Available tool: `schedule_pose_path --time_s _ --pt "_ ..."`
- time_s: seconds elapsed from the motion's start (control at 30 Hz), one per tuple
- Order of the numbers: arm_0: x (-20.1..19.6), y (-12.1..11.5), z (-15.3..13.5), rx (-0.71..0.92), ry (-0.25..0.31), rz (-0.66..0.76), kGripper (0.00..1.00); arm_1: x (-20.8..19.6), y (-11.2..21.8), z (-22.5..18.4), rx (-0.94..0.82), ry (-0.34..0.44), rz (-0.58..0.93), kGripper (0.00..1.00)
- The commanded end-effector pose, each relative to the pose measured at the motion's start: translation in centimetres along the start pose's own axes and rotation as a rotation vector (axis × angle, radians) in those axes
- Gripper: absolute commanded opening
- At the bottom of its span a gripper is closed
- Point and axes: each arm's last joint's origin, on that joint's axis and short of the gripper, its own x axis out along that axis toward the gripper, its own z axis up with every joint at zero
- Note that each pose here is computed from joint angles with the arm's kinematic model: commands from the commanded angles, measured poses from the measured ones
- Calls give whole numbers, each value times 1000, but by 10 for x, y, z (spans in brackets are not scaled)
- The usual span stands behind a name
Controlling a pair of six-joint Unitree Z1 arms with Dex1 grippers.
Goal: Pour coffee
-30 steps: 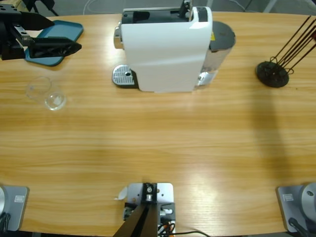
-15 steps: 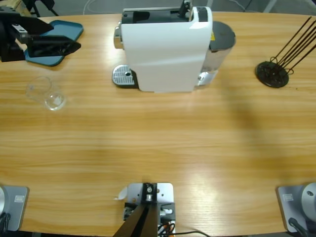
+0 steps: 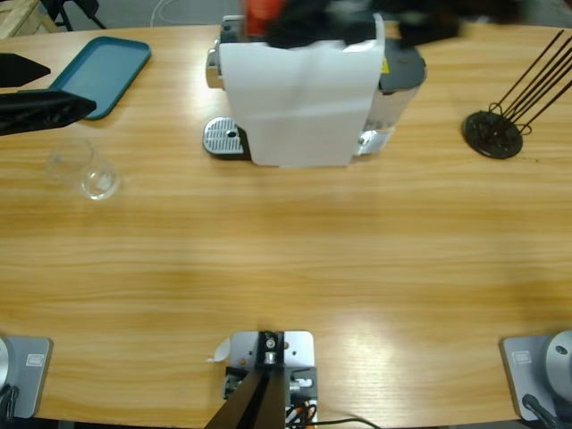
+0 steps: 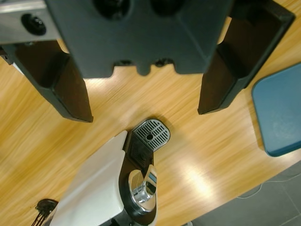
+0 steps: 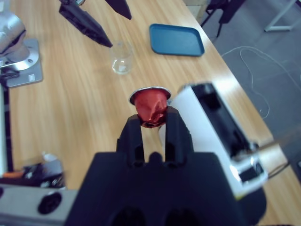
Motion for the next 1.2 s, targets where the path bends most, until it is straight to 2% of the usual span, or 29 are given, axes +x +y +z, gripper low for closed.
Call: schedule_pose_path --time_s 0.03,0.17,0.3,0.53,0.7,0.93,1.2 --pt "-4 0 -16 -3 34 28 968 93 -21 9 -174 105 -21 0" --pt "2 0 -16 -3 56 29 968 98 -57 4 -252 168 -174 0" --pt "10 1 -16 -4 72 30 968 97 -84 -8 -243 180 -174 0" --pt "16 4 -12 -12 68 43 968 108 -68 -17 -240 177 -53 0" --pt "16 4 -13 -12 71 43 968 114 -67 -22 -237 193 -46 0" --pt "16 4 -14 -12 73 43 968 132 -64 -41 -218 254 -22 0" --pt "18 4 -18 -13 88 43 968 129 -63 -49 -213 276 -26 0"
